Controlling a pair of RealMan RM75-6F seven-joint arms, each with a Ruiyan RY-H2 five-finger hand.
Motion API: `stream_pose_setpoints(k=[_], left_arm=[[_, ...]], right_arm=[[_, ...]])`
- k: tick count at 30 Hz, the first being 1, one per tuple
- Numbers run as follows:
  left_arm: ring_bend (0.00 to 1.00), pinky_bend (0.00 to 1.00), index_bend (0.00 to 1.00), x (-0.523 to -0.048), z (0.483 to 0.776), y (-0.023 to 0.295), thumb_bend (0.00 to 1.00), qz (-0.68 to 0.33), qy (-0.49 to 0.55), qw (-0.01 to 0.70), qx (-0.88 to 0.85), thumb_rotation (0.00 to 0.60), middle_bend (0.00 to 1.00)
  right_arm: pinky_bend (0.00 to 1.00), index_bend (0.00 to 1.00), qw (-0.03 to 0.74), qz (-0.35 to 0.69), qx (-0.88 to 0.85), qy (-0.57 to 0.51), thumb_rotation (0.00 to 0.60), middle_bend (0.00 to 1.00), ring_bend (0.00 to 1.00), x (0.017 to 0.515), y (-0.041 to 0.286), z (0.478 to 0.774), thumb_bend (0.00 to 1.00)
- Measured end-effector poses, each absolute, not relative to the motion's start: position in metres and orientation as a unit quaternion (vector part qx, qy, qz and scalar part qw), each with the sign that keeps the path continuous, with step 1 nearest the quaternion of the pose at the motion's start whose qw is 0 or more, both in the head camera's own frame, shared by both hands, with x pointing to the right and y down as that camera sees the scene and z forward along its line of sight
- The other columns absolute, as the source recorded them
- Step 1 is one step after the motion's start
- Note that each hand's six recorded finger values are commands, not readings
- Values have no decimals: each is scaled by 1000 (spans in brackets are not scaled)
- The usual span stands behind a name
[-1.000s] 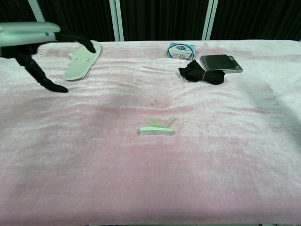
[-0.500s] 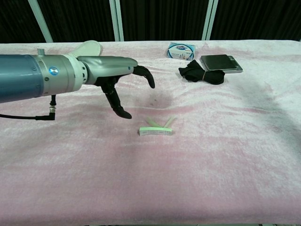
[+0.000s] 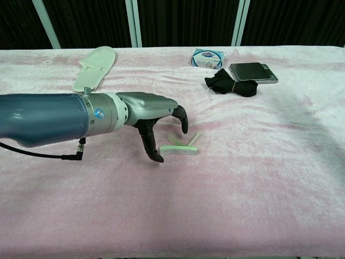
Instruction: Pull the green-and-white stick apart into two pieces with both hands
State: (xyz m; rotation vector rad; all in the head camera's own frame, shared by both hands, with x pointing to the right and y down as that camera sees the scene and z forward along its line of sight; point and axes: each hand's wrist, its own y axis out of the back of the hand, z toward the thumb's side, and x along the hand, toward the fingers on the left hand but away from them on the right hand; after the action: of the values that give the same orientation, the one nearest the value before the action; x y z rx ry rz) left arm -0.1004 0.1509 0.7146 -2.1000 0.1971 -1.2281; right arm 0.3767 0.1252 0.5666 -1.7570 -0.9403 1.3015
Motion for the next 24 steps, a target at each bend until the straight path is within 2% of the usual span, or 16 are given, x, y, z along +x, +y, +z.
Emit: stream_pose_setpoints(k=[13, 24], left_arm=[[0, 0, 373, -97, 731, 153, 290, -482, 76, 365, -793, 600, 70], [0, 0, 438, -101, 735, 150, 327, -486, 87, 370, -787, 600, 73]], right_arm=[[149, 0, 371, 510, -681, -372, 600, 59, 118, 388, 130, 569, 193], [149, 0, 369, 513, -682, -368, 600, 59, 118, 390, 134, 574, 193]])
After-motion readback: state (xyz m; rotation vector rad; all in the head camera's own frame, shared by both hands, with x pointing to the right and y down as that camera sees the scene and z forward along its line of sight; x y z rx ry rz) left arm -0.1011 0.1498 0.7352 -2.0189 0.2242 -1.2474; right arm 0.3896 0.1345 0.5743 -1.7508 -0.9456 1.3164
